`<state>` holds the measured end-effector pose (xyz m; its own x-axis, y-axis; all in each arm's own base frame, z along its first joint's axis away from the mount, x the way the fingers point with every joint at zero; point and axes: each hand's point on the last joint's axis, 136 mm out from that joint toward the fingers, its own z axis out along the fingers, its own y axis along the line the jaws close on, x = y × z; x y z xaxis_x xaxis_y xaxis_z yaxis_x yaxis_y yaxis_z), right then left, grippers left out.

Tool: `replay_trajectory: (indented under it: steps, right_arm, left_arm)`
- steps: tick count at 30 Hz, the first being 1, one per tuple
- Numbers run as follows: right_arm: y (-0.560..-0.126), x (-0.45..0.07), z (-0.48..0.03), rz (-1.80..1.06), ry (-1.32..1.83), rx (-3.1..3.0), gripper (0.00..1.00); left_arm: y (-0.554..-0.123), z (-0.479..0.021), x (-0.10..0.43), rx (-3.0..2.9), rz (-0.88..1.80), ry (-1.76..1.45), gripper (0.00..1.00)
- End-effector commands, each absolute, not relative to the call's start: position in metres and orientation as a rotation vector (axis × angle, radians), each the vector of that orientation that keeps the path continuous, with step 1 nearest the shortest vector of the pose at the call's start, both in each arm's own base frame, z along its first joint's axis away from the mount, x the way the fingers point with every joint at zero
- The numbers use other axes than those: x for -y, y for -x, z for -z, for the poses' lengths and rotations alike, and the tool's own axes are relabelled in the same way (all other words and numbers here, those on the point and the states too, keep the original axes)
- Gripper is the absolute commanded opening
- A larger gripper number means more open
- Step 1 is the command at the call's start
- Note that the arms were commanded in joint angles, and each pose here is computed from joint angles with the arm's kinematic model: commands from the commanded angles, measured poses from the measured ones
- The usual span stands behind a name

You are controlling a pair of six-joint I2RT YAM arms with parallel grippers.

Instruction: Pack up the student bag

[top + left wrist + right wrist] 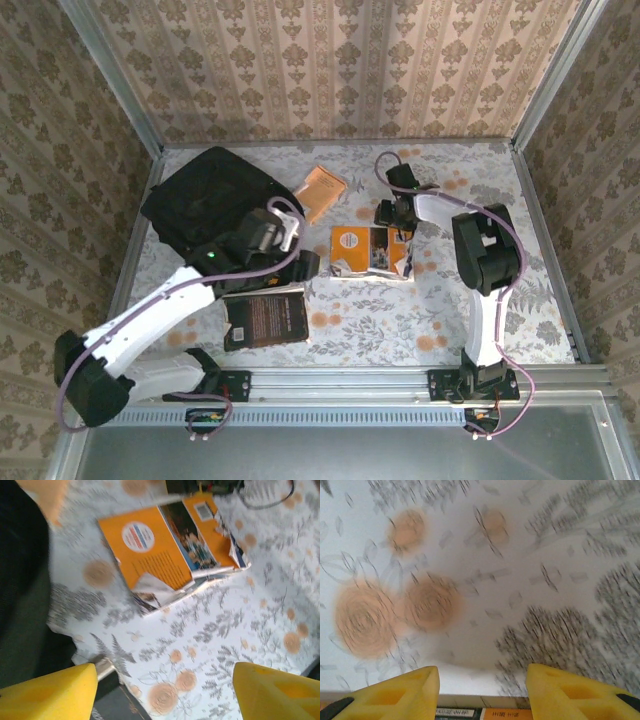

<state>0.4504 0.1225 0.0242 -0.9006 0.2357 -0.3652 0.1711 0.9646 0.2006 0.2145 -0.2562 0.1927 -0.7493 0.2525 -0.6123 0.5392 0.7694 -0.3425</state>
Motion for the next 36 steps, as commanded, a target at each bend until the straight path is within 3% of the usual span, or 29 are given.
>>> replay_trajectory:
  steps: [1, 12, 19, 26, 36]
  right_arm:
    - [-0.409, -0.117, -0.022, -0.274, -0.343, -2.767, 0.54]
    - [-0.304, -0.135, -0.019, -0.576, -0.505, -2.739, 0.59]
    - [-0.24, -0.179, -0.027, -0.717, -0.252, -2.789, 0.59]
    - [-0.25, -0.149, -0.054, -0.498, -0.193, -2.691, 0.67]
    - [-0.275, -0.155, -0.03, -0.498, -0.231, -2.778, 0.71]
  left_arm:
    - [-0.213, -0.172, 0.275, -2.47, 0.755, -0.557, 0.73]
    - [-0.213, -0.1, 0.285, -2.81, 0.713, -0.347, 0.76]
    - [-0.224, -0.073, 0.295, -2.907, 0.727, -0.272, 0.77]
    - [-0.232, -0.047, 0.301, -2.989, 0.639, -0.279, 0.76]
    - [-0.239, -0.038, 0.322, -3.02, 0.632, -0.357, 0.76]
